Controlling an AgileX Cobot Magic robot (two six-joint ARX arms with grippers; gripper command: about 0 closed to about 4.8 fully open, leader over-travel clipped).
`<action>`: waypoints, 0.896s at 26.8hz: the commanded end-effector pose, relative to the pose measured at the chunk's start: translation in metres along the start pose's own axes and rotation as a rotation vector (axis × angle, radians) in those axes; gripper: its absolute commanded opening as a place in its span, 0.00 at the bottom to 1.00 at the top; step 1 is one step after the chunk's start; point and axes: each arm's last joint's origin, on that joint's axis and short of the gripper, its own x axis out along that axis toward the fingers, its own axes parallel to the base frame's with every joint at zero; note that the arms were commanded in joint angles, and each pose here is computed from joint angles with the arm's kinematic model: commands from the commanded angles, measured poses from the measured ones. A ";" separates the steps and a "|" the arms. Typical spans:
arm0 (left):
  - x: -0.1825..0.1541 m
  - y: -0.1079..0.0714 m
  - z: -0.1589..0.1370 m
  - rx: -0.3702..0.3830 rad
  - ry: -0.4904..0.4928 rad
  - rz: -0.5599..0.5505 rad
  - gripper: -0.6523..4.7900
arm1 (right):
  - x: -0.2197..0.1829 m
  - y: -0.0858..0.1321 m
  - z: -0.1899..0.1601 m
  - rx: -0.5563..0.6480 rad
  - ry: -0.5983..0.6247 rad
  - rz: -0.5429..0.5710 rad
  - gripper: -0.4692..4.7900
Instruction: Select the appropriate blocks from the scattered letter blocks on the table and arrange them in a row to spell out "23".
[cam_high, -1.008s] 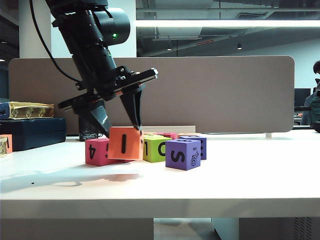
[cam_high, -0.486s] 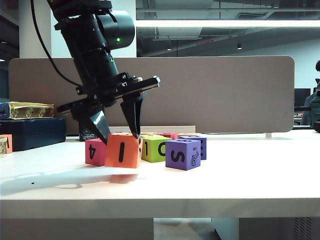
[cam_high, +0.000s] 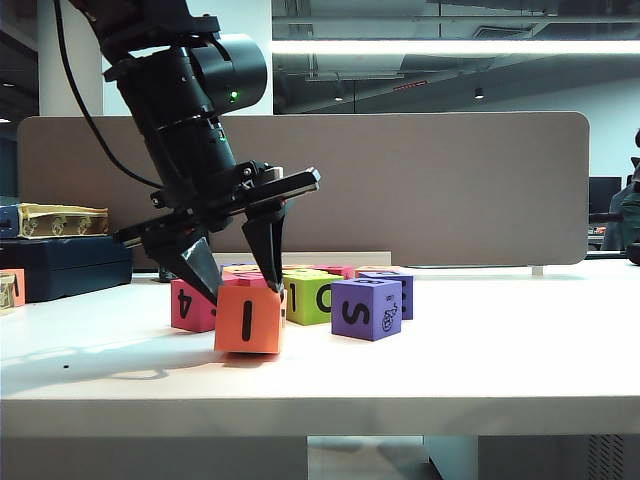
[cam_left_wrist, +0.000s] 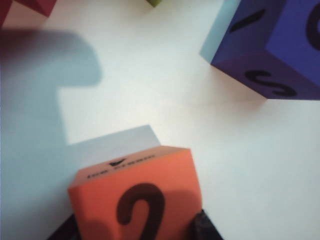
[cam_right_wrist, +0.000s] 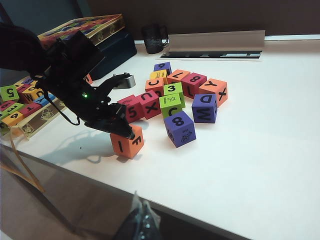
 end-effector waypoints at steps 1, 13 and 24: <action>0.007 0.003 -0.005 -0.006 0.010 0.008 0.51 | 0.000 0.000 0.002 -0.010 -0.011 0.003 0.09; 0.013 0.005 -0.008 -0.009 0.040 0.016 0.76 | 0.000 0.000 0.002 -0.009 -0.011 0.003 0.09; 0.012 0.004 -0.007 0.020 0.042 0.020 0.82 | 0.000 0.000 0.002 -0.010 -0.012 0.003 0.09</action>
